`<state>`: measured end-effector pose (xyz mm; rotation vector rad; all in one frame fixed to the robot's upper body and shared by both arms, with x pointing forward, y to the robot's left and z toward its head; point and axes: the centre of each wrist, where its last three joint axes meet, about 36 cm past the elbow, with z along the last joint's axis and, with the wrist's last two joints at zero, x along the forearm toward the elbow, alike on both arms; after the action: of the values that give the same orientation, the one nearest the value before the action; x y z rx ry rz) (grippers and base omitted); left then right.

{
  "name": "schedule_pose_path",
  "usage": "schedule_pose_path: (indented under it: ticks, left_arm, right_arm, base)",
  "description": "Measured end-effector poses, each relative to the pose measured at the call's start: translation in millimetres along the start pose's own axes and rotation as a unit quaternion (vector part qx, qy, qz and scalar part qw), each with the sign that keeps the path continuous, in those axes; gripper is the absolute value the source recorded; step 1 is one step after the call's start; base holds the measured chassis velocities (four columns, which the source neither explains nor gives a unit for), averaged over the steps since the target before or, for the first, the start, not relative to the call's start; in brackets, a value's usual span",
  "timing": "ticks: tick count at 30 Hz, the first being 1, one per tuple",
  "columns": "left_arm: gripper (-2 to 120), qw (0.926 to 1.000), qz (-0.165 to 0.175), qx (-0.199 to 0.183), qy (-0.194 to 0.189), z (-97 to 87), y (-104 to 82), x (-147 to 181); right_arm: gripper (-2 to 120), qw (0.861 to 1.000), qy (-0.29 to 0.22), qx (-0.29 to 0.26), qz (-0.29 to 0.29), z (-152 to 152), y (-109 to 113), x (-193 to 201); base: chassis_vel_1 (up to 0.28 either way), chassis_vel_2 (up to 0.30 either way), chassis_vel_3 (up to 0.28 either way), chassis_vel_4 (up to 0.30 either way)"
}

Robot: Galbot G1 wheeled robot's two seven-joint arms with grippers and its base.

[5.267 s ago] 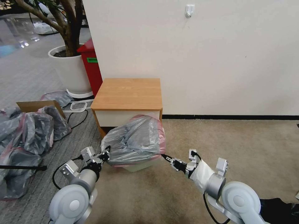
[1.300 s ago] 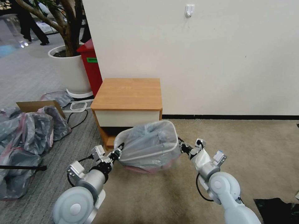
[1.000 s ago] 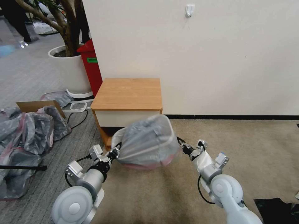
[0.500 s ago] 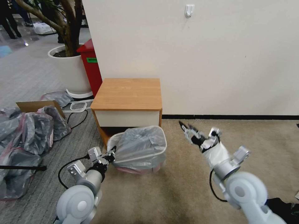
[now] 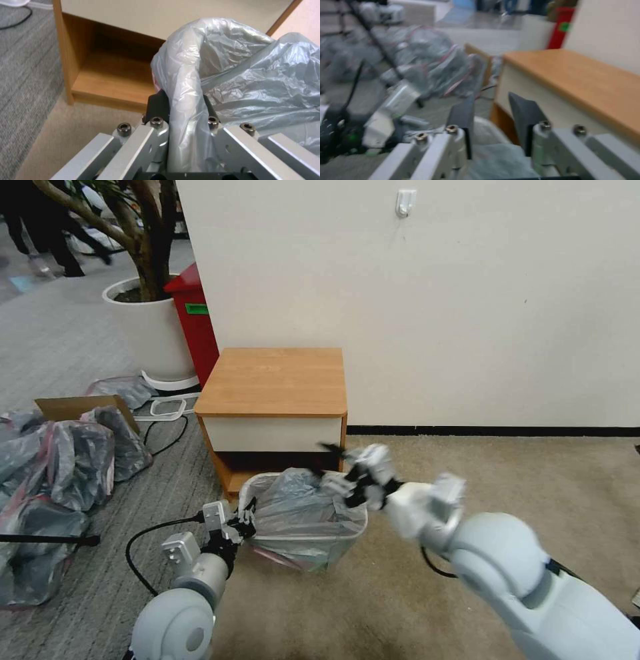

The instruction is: Pick up the garbage bag from the table and place it over the trash can.

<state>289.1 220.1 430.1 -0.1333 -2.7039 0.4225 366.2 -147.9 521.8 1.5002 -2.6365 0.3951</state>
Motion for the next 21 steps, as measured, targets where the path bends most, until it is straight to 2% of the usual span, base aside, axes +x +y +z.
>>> schedule_pose_path:
  ticks: [1,2,4,7,11,13,21]
  left_arm:
    - [6,1.0,0.001,-0.006,-0.003,0.9,-0.7,0.3]
    - [6,1.0,0.001,-0.006,-0.003,0.9,-0.7,0.3]
    - [6,0.9998,0.002,-0.017,-0.007,3.9,-2.2,1.8]
    - [6,0.9994,0.005,-0.032,-0.014,6.1,-2.8,4.4]
    - [6,0.9988,0.01,-0.044,-0.02,7.4,-3.7,7.1]
    - [6,0.9985,0.012,-0.047,-0.025,8.0,-5.0,8.8]
    - [6,0.9977,0.018,-0.057,-0.033,7.9,-8.6,13.3]
  right_arm:
    - [18,1.0,0.011,0.004,-0.016,0.6,0.5,-9.4]
    - [18,1.0,0.011,0.004,-0.016,0.6,0.5,-9.4]
    - [7,0.999,0.04,0.008,-0.034,3.1,0.1,-23.5]
    - [0,0.997,0.069,0.016,-0.039,5.7,-0.4,-33.8]
    - [0,0.993,0.113,0.028,-0.032,11.3,-3.9,-44.3]
    - [0,0.988,0.149,0.041,-0.01,19.2,-3.8,-51.0]
    - [0,0.979,0.194,0.062,0.01,33.7,10.9,-59.3]
  base:
    - [0.0,0.0,0.0,0.0]
    - [0.0,0.0,0.0,0.0]
    - [0.0,0.0,0.0,0.0]
    - [0.0,0.0,0.0,0.0]
    - [0.0,0.0,0.0,0.0]
    - [0.0,0.0,0.0,0.0]
    - [0.0,0.0,0.0,0.0]
